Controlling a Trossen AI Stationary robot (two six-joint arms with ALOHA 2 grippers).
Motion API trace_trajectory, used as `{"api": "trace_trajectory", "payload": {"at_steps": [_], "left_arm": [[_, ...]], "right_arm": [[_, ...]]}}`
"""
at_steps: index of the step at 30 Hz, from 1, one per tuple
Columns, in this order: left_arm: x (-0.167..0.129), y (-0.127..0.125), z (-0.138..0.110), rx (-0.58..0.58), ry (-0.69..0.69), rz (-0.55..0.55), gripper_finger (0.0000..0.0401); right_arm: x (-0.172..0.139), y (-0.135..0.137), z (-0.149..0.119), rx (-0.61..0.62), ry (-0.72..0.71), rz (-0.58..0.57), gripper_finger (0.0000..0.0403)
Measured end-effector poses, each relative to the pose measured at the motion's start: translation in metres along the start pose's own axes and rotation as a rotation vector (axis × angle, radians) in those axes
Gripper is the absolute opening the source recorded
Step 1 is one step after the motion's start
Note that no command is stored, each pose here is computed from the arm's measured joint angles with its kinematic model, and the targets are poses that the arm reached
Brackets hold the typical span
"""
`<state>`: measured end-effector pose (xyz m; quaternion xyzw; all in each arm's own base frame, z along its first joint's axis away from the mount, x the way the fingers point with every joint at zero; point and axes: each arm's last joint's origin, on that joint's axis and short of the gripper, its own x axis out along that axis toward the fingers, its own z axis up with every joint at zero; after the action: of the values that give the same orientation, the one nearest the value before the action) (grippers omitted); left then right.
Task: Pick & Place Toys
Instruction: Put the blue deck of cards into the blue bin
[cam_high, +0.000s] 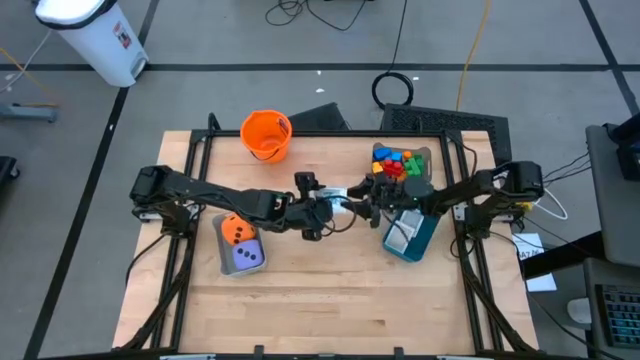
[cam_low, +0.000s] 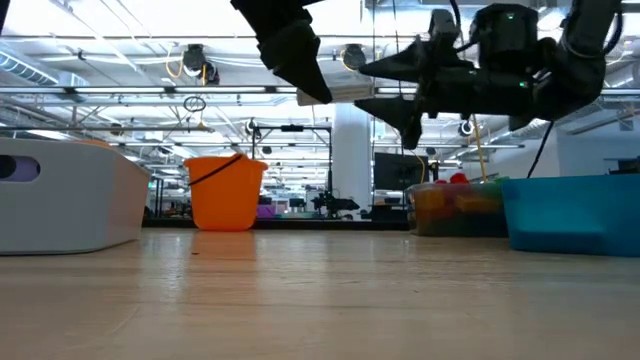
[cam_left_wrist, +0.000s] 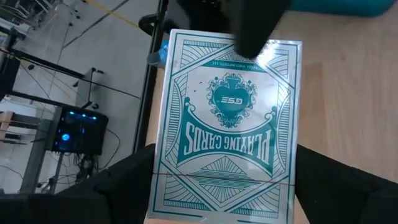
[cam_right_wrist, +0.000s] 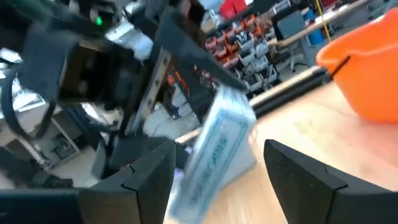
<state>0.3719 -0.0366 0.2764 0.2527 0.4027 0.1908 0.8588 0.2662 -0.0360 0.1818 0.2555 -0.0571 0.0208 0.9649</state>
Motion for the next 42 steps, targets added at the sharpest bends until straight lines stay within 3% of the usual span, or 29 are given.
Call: {"api": "trace_trajectory", "payload": {"at_steps": [7,15,21,28,36,42], "left_arm": [[0.0,0.0,0.001,-0.006,-0.006,-0.001,0.0318],[0.0,-0.001,0.001,-0.008,-0.01,-0.012,0.0357],[-0.001,-0.002,0.002,-0.014,-0.021,-0.029,0.0345],[-0.009,-0.004,0.006,-0.004,-0.043,-0.028,0.0342],[-0.042,0.009,0.036,-0.002,-0.115,0.008,0.0368],[-0.064,0.021,0.045,-0.004,-0.096,0.058,0.0361]], "right_arm": [[0.003,0.006,-0.001,-0.002,-0.001,0.018,0.0221],[0.003,0.005,-0.002,0.001,0.001,-0.011,0.0127],[0.003,0.005,-0.001,-0.002,-0.002,-0.009,0.0068],[0.003,0.006,-0.001,-0.023,-0.009,0.001,0.0075],[0.003,0.005,-0.001,-0.078,-0.007,-0.006,0.0064],[0.001,0.011,0.005,-0.096,0.003,0.047,0.0066]]}}
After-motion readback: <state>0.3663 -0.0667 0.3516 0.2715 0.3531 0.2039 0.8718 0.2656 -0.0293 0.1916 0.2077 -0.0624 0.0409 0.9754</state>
